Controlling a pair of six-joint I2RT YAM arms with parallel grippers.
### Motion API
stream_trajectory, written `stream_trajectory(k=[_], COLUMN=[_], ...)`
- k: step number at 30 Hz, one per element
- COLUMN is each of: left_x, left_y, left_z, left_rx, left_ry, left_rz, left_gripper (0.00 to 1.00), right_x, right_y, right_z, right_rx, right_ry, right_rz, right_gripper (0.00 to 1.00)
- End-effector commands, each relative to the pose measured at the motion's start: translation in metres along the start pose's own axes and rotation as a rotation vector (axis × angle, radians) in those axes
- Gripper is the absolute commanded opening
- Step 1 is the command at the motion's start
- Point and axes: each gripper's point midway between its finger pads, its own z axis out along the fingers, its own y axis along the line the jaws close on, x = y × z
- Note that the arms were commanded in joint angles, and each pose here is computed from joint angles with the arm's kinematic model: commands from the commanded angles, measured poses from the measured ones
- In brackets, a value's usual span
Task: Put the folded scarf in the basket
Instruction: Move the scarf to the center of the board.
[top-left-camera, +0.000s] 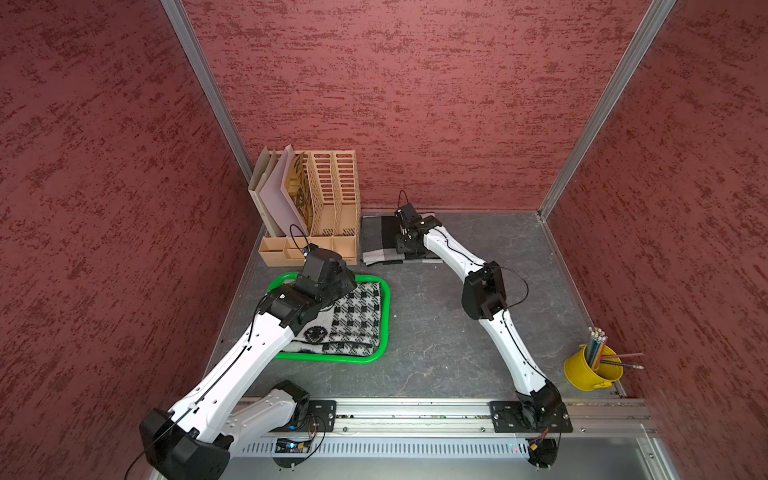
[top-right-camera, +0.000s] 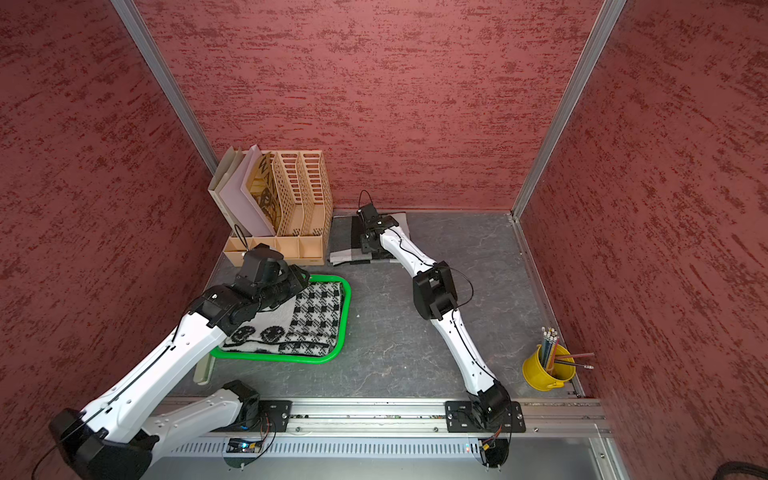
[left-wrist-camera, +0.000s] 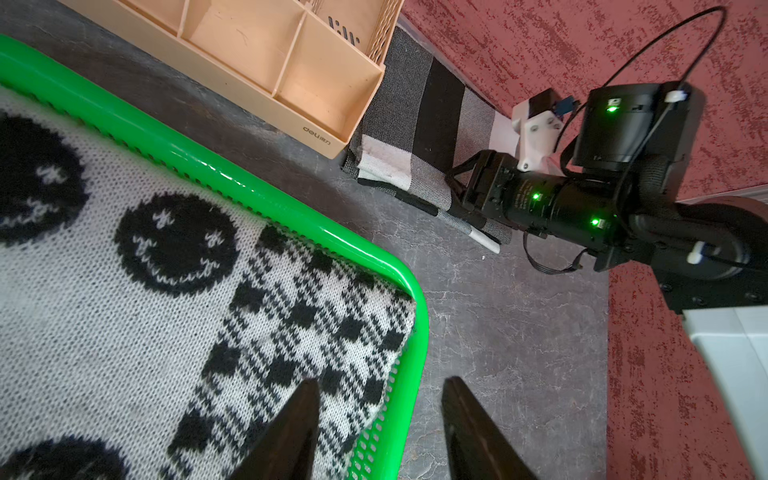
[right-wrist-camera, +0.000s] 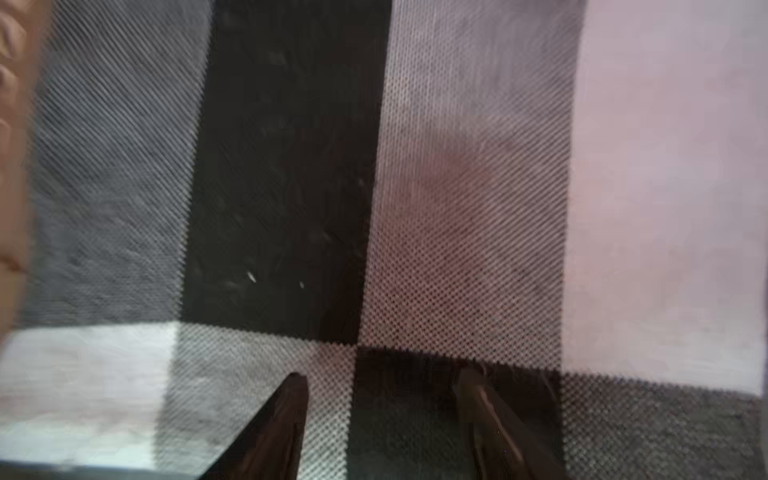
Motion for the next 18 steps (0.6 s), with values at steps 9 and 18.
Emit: stream_trajectory(k=[9, 18], left_x=[0.001, 0.006], left_y=[0.009, 0.004], left_z=[0.000, 0.001], left_rx=[-0.014, -0.001], left_ry=[-0.028, -0.005], left_rz=[-0.036, -0.024], left_gripper=[0.51, 0.51], right_x=[0.092, 0.164], right_y=[-0.042, -0.075], right_z=[-0.006, -0.043], right_rx=[0.178, 0.216], right_ry=[0.311, 0.344], right_rz=[-0.089, -0.016], right_gripper=[0.55, 0.53])
